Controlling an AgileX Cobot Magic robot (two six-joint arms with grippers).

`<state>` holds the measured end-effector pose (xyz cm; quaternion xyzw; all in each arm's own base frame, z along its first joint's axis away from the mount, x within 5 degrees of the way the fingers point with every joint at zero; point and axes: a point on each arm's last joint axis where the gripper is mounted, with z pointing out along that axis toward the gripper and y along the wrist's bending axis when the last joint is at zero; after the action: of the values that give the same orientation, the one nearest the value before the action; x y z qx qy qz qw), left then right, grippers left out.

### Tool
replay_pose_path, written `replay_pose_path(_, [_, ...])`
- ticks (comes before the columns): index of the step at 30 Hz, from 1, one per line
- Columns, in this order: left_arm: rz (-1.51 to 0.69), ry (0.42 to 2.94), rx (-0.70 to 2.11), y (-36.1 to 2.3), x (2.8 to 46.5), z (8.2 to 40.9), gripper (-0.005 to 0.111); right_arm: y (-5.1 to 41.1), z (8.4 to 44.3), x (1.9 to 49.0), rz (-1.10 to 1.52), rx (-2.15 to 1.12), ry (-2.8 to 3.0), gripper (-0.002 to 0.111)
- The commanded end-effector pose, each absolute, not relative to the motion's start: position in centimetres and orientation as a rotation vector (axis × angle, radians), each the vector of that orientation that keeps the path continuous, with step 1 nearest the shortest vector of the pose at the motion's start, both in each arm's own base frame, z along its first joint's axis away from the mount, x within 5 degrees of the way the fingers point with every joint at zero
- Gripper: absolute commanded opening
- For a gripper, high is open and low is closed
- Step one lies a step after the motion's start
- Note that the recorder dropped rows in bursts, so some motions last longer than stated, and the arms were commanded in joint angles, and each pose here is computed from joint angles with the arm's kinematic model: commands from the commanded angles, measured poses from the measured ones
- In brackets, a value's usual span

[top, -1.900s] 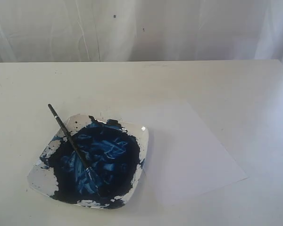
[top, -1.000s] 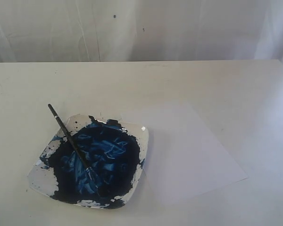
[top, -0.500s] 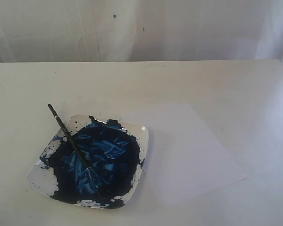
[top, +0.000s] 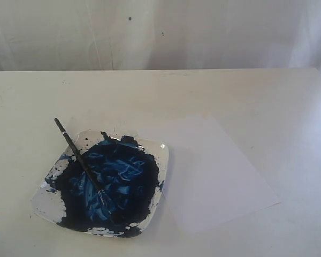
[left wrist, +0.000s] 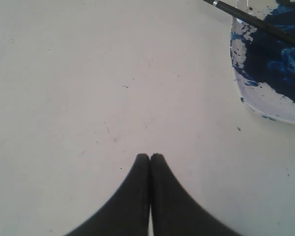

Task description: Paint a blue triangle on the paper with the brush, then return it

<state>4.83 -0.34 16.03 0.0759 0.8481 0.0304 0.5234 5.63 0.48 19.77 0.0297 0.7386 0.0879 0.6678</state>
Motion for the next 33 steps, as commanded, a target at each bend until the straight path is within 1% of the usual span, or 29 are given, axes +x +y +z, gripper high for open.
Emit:
replay_pose_path(1, [0.068, 2.046, 0.184, -0.4, 4.8, 15.7, 0.000, 0.6, 22.5, 5.4, 0.299, 0.100, 1.350, 0.000])
replay_pose_path(5, [0.068, 2.046, 0.184, -0.4, 4.8, 15.7, 0.000, 0.6, 23.5, 5.1, 0.310, 0.089, 1.245, 0.000])
replay_pose_path(9, [0.068, 2.046, 0.184, -0.4, 4.8, 15.7, 0.000, 0.6, 23.7, 5.1, 0.330, 0.099, 1.221, 0.000])
replay_pose_path(12, [0.070, 2.034, 0.182, -0.3, 4.8, 15.8, 0.000, 0.6, 23.7, 5.1, 0.445, 0.172, 1.219, 0.000])
replay_pose_path(14, [0.072, 2.023, 0.181, -0.3, 4.9, 15.9, 0.000, 0.9, 23.3, 5.2, 0.467, 0.161, 1.270, 0.000])
replay_pose_path(16, [0.074, 2.010, 0.178, -0.3, 4.9, 16.0, 0.000, 1.3, 24.2, 4.9, 0.464, 0.073, 1.272, 0.000])
replay_pose_path(19, [-0.081, 1.942, 0.052, -0.8, 5.2, 16.6, 0.000, 2.2, 25.9, 5.6, 0.463, -0.042, 1.342, 0.000])
replay_pose_path(21, [-0.111, 1.911, 0.025, -0.9, 5.3, 16.9, 0.000, 2.8, 26.9, 6.5, 0.479, -0.099, 1.394, 0.000])
replay_pose_path(26, [-0.103, 1.791, -0.018, -0.6, 5.6, 17.9, 0.000, 5.2, 27.8, 11.3, 0.515, -0.312, 1.631, 0.000])
replay_pose_path(27, [-0.102, 1.770, -0.028, -0.6, 5.6, 18.1, 0.000, 6.1, 27.5, 13.6, 0.548, -0.357, 1.725, 0.000])
replay_pose_path(29, [-0.117, 1.752, -0.053, -0.5, 5.7, 18.3, 0.000, 7.0, 27.3, 16.0, 0.595, -0.404, 1.792, 0.000])
replay_pose_path(33, [-0.275, 1.735, -0.234, -0.6, 5.7, 18.3, 0.000, 9.0, 26.2, 20.5, 0.782, -0.419, 1.903, 0.000])
